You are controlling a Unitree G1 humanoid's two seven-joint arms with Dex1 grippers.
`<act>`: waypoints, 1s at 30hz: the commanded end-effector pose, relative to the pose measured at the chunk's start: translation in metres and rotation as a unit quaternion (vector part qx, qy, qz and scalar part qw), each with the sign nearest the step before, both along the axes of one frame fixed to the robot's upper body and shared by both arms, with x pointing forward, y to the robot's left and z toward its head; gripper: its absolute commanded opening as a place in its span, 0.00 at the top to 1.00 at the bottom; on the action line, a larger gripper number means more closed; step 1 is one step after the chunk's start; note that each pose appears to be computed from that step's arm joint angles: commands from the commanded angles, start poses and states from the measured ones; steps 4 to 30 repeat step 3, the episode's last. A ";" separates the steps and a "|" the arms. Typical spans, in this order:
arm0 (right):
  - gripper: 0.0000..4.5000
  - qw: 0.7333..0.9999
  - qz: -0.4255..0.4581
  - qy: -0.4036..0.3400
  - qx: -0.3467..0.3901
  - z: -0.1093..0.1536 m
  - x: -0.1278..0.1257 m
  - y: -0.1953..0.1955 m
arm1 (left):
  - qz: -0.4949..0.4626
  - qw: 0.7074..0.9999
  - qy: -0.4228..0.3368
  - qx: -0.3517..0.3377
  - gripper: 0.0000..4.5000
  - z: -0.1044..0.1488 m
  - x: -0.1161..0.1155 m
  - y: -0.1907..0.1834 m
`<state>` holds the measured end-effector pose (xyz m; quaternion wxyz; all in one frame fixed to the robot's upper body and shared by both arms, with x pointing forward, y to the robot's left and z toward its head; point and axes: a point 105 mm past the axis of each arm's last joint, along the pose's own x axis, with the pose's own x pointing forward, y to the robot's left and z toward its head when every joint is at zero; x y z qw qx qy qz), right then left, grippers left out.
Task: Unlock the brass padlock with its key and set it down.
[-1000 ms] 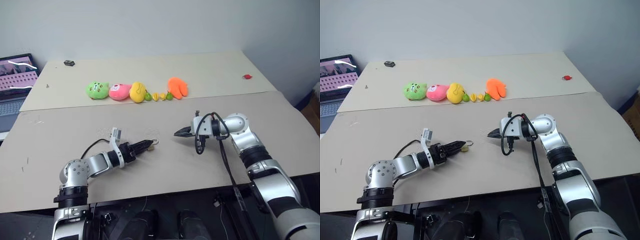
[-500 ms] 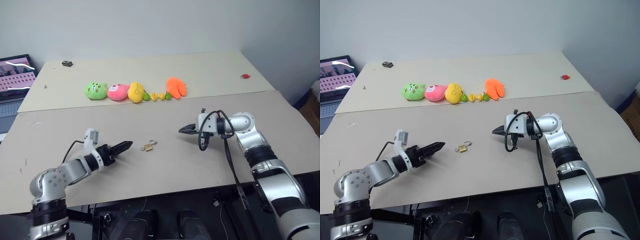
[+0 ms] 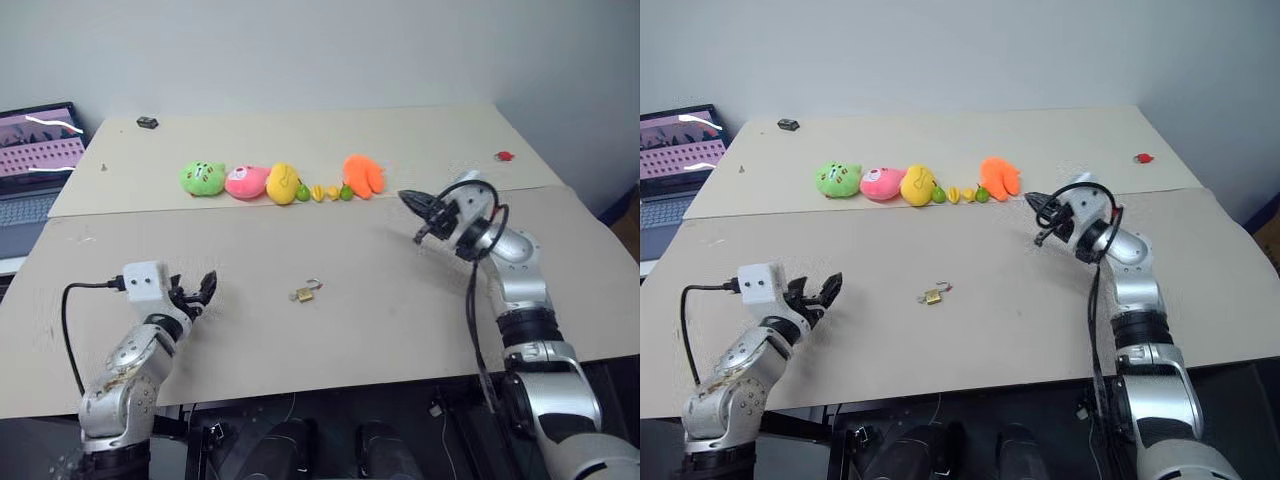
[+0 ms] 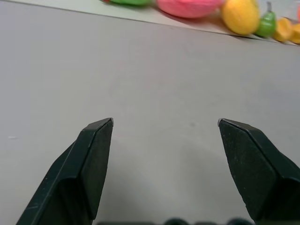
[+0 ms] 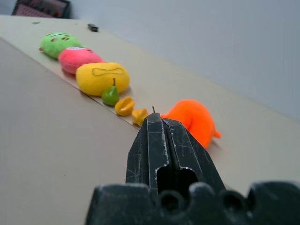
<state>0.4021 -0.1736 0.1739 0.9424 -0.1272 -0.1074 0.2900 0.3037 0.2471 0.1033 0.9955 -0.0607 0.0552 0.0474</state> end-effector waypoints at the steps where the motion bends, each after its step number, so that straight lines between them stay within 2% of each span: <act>1: 1.00 0.999 -0.019 0.002 0.041 0.001 -0.007 -0.001 | 0.044 0.998 -0.038 0.037 0.15 0.015 -0.004 0.013; 3: 1.00 0.997 -0.039 0.015 0.067 -0.004 -0.009 -0.005 | 0.058 0.996 -0.047 0.047 0.15 0.018 -0.007 0.019; 30: 1.00 0.997 -0.039 0.015 0.067 -0.004 -0.009 -0.005 | 0.058 0.996 -0.047 0.047 0.15 0.018 -0.007 0.019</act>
